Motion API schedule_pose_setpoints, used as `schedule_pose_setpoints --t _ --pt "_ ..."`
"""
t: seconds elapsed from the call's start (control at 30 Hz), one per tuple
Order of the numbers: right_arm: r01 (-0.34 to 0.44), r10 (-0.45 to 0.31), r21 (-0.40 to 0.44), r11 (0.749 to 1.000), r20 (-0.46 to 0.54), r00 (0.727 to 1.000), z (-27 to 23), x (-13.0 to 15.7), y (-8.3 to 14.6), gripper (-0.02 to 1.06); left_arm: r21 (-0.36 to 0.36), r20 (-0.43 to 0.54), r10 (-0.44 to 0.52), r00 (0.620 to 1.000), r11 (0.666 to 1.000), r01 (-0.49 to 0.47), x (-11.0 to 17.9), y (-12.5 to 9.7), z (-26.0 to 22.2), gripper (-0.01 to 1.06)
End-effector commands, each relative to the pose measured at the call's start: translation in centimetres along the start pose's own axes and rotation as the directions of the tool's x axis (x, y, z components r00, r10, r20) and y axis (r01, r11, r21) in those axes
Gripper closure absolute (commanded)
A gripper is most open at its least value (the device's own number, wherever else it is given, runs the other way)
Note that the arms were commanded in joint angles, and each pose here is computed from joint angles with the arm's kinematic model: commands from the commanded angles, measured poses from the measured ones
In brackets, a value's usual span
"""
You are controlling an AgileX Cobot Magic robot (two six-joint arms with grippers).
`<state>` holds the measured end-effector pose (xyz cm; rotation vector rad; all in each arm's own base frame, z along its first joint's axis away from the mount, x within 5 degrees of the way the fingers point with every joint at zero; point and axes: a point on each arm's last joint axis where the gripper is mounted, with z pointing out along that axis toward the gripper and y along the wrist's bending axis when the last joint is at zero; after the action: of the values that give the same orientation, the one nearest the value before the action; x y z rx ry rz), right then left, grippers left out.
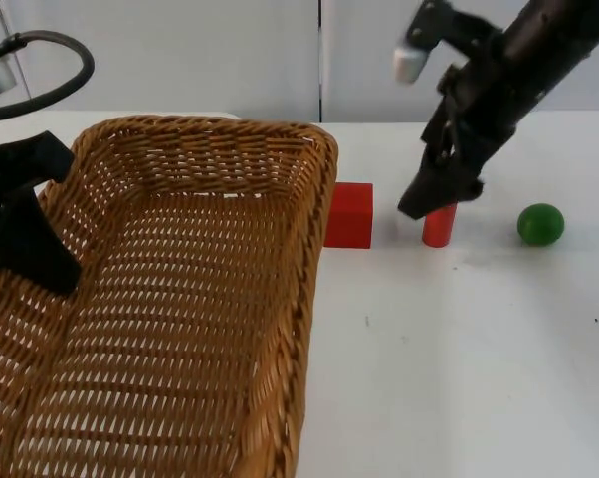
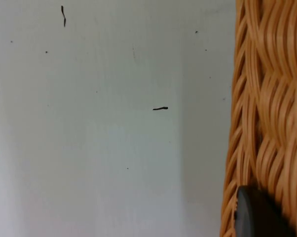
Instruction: Pick up the basket with the left hand and place the object to the left of the red cylinder into the basket with the right hand.
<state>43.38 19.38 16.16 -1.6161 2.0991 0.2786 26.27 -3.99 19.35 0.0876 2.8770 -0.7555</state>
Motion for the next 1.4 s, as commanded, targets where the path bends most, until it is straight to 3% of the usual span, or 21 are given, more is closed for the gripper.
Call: schedule_pose_setpoints --t 0.0,0.4,0.6,0.9,1.37 --pt "0.032 -0.032 0.014 0.999 0.017 0.999 0.6 -0.7 -0.1 0.00 0.032 0.020 -0.015 1.000 0.999 0.014 -0.2 -0.5 -0.4 1.05" --pt "0.044 -0.041 -0.078 0.996 0.039 0.998 4.4 -1.6 -2.2 0.00 0.033 0.018 -0.015 1.000 0.999 0.014 -0.2 -0.5 -0.4 1.05" --pt "0.046 -0.039 -0.101 0.994 0.066 0.997 6.1 -1.4 -2.1 0.00 0.033 0.018 -0.015 1.000 0.999 0.014 -0.2 -0.5 -0.4 1.05" --pt "0.071 -0.063 -0.123 0.990 0.069 0.996 8.0 -2.0 -1.2 0.00 0.032 0.017 -0.013 1.000 0.999 0.013 -0.2 -0.5 -0.4 1.05" --pt "0.094 -0.091 -0.093 0.991 0.041 0.995 8.4 -2.1 -1.0 0.01 0.032 0.017 -0.013 1.000 0.999 0.013 -0.2 -0.5 -0.4 1.05"
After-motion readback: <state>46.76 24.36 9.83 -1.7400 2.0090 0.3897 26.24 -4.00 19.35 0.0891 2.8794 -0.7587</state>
